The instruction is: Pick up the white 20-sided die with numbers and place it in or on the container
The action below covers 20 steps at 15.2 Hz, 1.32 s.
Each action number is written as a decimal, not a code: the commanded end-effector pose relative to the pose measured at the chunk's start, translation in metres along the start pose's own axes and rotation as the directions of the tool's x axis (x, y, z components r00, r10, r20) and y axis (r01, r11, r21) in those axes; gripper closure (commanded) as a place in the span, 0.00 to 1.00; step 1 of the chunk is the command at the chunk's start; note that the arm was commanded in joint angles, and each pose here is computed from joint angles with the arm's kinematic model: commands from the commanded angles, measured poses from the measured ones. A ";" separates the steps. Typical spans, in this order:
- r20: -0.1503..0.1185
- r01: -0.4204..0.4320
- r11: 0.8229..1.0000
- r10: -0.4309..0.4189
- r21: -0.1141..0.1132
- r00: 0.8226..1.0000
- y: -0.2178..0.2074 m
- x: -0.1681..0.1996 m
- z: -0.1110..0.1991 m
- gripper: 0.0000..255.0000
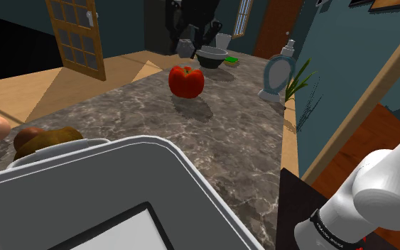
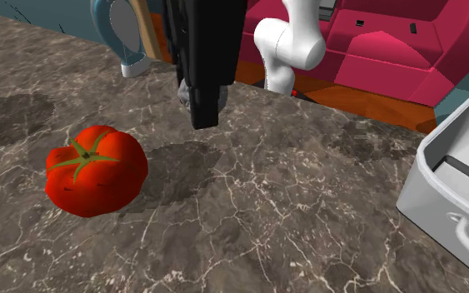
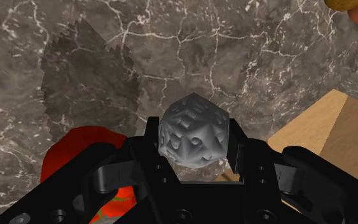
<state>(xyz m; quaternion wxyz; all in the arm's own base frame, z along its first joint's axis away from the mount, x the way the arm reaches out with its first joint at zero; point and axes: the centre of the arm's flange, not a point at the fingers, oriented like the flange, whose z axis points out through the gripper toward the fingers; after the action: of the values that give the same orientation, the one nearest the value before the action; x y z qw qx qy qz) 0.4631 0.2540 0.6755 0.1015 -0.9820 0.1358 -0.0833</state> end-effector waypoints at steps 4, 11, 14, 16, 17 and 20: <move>0.000 0.000 1.000 0.000 0.000 1.000 -0.017 -0.020 -0.013 1.00; 0.000 0.000 1.000 0.000 0.000 1.000 -0.063 -0.100 -0.012 1.00; 0.000 0.000 1.000 0.000 0.000 1.000 -0.082 -0.135 -0.012 1.00; 0.000 0.000 1.000 0.000 0.000 1.000 -0.095 -0.157 -0.012 1.00; 0.000 0.000 1.000 0.000 0.000 1.000 -0.102 -0.169 -0.012 1.00; 0.000 0.000 1.000 0.000 0.000 1.000 -0.122 -0.203 -0.012 1.00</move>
<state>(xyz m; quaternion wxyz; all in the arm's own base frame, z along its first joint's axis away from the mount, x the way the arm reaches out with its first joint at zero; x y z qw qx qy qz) 0.3081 0.4163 0.6841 0.1014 -0.9821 0.1350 -0.0833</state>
